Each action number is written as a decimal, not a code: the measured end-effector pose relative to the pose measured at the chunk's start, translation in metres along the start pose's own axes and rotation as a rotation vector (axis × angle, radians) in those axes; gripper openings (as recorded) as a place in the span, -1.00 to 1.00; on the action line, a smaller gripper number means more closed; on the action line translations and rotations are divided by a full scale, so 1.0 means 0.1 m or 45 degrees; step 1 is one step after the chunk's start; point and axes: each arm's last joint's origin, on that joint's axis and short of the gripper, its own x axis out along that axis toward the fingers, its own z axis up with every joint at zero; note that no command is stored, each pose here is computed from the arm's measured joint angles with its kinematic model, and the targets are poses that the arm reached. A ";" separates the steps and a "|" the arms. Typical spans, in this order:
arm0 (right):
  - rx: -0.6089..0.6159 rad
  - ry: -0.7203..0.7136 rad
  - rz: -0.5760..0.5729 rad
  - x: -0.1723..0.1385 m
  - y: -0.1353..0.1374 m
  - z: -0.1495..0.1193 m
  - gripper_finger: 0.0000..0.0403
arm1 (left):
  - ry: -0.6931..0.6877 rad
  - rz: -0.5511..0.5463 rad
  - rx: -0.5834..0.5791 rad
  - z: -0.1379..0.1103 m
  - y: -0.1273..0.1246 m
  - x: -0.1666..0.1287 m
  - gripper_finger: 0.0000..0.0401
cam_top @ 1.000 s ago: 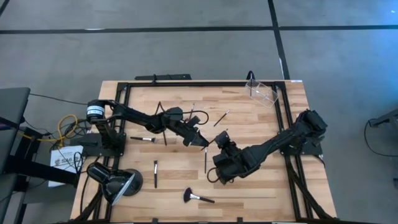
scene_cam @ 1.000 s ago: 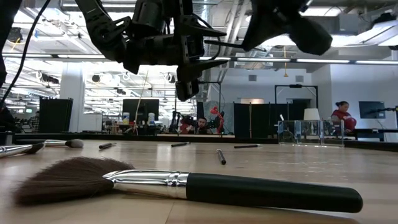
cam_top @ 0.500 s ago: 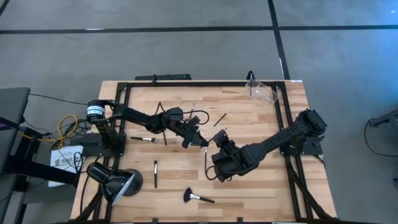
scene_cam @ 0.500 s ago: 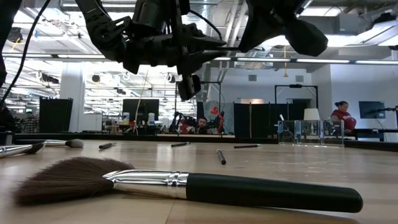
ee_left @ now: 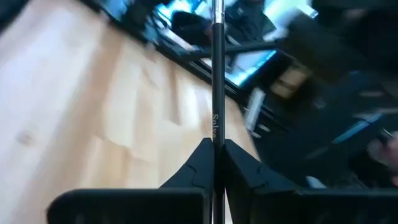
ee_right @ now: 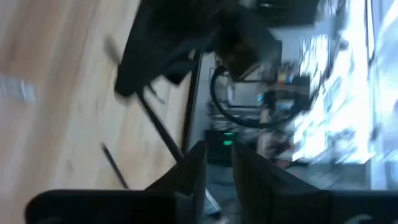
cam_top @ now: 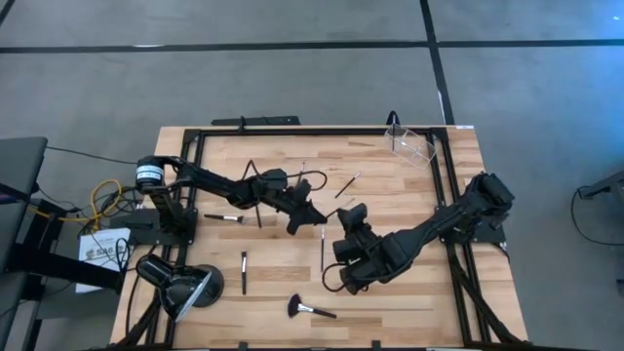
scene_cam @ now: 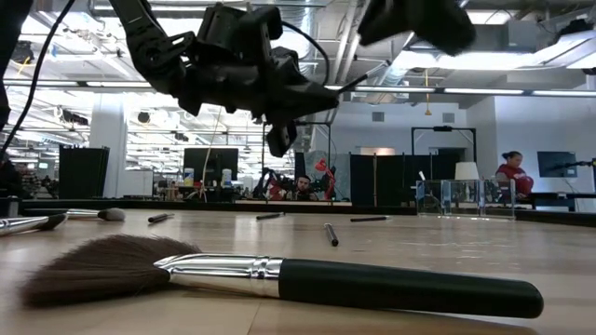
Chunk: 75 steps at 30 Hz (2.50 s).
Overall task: Put items in baskets/containers
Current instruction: Put the black eyeshadow brush into the transparent organizer
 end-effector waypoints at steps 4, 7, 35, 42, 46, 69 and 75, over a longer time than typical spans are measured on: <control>0.415 -0.012 0.116 -0.05 -0.10 0.00 -0.55 | -0.114 0.049 0.153 0.08 0.05 -0.05 -0.93; 0.600 0.002 0.215 -0.08 -0.12 -0.10 -0.52 | -0.227 0.033 0.218 0.14 0.07 -0.12 -0.93; 1.491 -1.122 0.324 0.53 -0.30 -1.10 -0.43 | -0.593 0.023 0.546 -0.07 -0.13 -0.36 -0.93; 1.527 -1.150 0.434 0.73 -0.34 -1.16 -0.12 | -0.598 0.041 0.639 -0.11 -0.22 -0.31 -0.93; 1.535 -1.239 0.464 0.77 -0.36 -1.14 0.00 | -0.604 0.060 0.647 -0.11 -0.22 -0.31 -0.93; 1.571 -1.350 0.375 1.11 -0.37 -0.94 -0.19 | -0.581 0.120 0.731 -0.12 -0.20 -0.30 -0.91; 1.531 -1.346 0.350 1.12 -0.37 -0.94 -0.51 | -0.567 0.145 0.723 -0.11 -0.14 -0.31 -0.91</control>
